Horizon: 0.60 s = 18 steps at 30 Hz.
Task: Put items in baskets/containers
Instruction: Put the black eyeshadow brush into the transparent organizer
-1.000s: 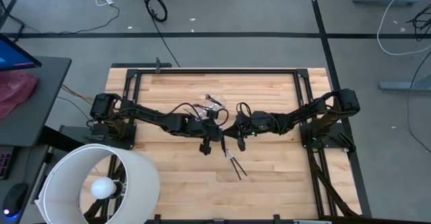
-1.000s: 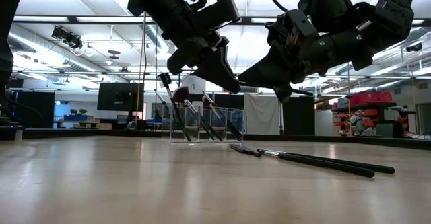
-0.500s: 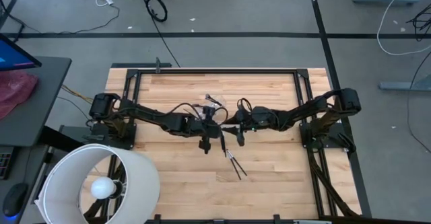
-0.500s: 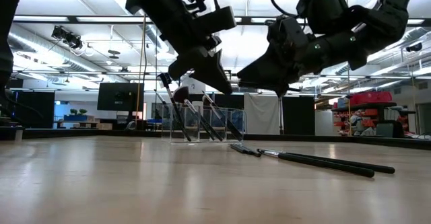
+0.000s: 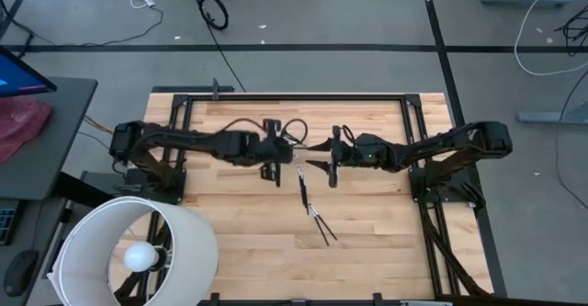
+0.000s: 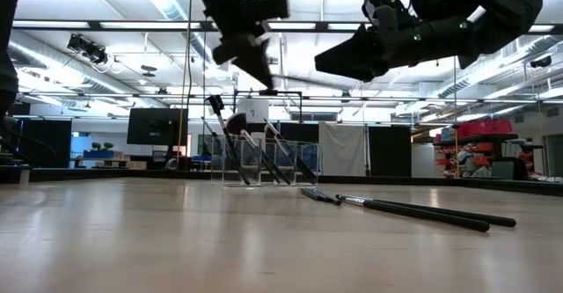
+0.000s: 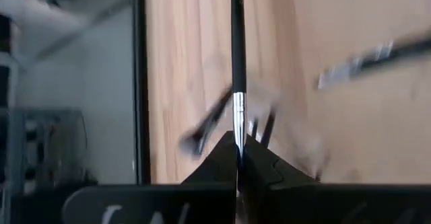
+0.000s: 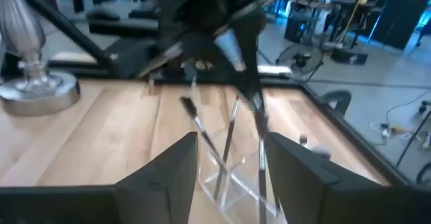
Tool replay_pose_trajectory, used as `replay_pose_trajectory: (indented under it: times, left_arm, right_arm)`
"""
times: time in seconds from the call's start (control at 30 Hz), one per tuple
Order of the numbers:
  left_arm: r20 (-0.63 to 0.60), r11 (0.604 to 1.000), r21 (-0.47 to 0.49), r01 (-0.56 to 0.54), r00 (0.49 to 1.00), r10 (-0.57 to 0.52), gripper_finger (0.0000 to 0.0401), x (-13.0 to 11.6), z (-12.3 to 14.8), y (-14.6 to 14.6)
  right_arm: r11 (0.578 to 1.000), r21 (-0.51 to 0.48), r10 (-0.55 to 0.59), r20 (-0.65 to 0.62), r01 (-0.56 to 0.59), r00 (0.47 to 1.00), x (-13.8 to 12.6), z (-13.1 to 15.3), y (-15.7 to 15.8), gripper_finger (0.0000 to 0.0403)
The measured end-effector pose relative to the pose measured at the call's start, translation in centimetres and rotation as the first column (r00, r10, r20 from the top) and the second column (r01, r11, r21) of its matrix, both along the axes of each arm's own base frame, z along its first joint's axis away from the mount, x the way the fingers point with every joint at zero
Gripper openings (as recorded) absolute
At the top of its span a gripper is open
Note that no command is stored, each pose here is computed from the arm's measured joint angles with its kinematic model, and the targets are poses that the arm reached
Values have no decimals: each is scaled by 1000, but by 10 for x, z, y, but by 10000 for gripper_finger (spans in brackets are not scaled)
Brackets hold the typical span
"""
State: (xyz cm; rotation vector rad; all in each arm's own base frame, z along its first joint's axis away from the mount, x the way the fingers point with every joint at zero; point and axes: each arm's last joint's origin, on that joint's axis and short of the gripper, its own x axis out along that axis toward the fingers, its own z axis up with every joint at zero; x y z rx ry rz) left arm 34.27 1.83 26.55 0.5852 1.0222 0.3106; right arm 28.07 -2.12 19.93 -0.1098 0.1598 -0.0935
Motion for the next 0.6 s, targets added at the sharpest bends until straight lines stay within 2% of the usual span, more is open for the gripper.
replay_pose_trajectory:
  times: [0.1,0.2,0.3,0.47,0.6]
  left_arm:
    - [-63,998,-60,-26,998,23,3,-5,8,18]
    - [-108,988,-141,-59,993,44,2,-10,4,32]
    - [-155,986,-145,-84,986,61,2,-16,2,42]
    - [-287,995,-100,-13,958,-17,2,-24,-1,46]
    - [-410,997,38,67,911,-45,2,-27,4,39]
  right_arm:
    - [1000,2,1,-27,-1,1000,-2,0,0,181]
    - [1000,3,1,-46,-1,999,-2,-2,0,178]
    - [1000,6,1,-80,-1,997,-3,-5,0,176]
    - [1000,29,-1,-125,5,992,-4,-10,0,176]
    - [999,35,-2,-138,7,990,-5,-11,1,175]
